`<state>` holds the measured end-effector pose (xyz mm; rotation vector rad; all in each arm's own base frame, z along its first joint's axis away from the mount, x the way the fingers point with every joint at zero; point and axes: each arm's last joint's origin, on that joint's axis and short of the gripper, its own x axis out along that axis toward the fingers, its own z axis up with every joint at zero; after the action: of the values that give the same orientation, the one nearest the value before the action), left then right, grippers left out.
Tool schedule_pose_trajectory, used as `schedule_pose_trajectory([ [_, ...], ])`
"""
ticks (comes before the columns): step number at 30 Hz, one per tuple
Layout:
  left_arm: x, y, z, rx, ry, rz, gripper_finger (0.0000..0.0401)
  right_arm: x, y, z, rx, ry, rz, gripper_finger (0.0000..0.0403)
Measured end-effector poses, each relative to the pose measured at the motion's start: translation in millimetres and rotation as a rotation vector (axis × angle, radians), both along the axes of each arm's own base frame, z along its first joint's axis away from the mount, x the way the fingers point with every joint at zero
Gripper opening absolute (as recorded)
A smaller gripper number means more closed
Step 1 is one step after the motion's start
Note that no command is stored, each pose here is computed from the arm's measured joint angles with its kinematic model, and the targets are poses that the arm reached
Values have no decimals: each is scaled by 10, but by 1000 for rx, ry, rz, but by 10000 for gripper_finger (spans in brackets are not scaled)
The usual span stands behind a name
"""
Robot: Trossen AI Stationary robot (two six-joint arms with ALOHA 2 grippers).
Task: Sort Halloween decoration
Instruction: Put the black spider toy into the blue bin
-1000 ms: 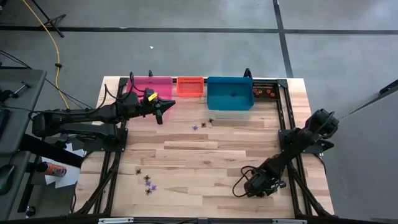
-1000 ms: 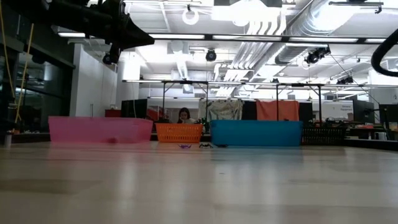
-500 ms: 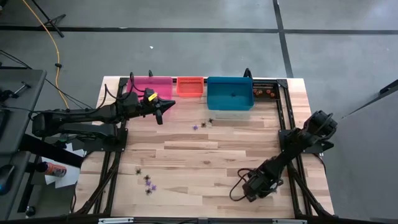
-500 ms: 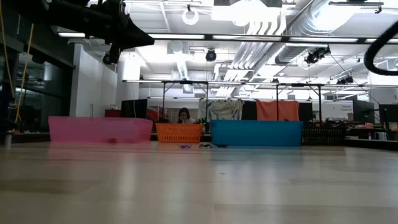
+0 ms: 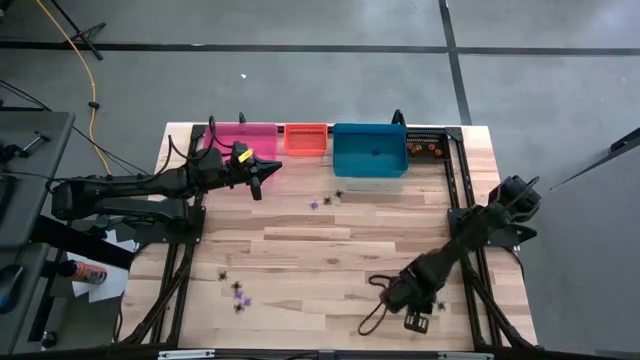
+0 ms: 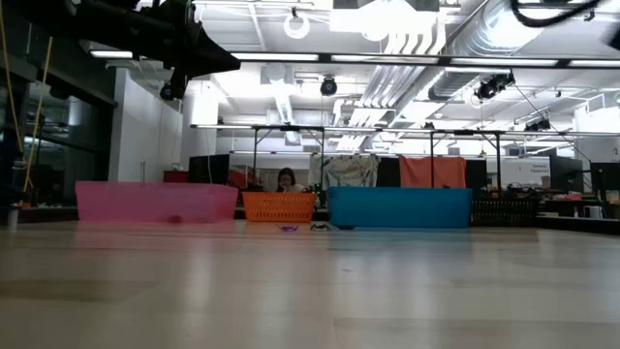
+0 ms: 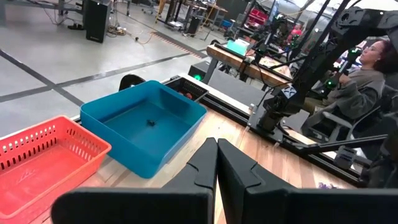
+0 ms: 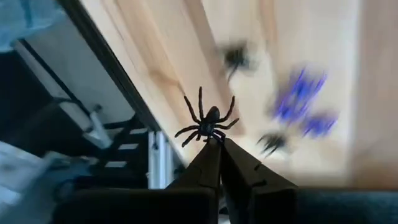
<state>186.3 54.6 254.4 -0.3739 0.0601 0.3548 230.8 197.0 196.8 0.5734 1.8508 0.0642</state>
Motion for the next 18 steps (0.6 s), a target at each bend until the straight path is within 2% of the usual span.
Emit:
schedule_pose_trajectory([
  [4, 0, 0, 1, -12, -6, 2, 1, 139, -299, 138, -26, -197, 97, 1],
  [8, 1, 0, 11, -29, -23, 4, 0, 148, -765, 298, -155, -346, 74, 0],
  [12, 2, 1, 15, -28, -27, 4, 0, -28, -1234, 539, -286, -529, -77, 0],
  [18, 2, 1, 23, -19, -32, 3, 0, -557, -1634, 688, -296, -901, -369, 0],
])
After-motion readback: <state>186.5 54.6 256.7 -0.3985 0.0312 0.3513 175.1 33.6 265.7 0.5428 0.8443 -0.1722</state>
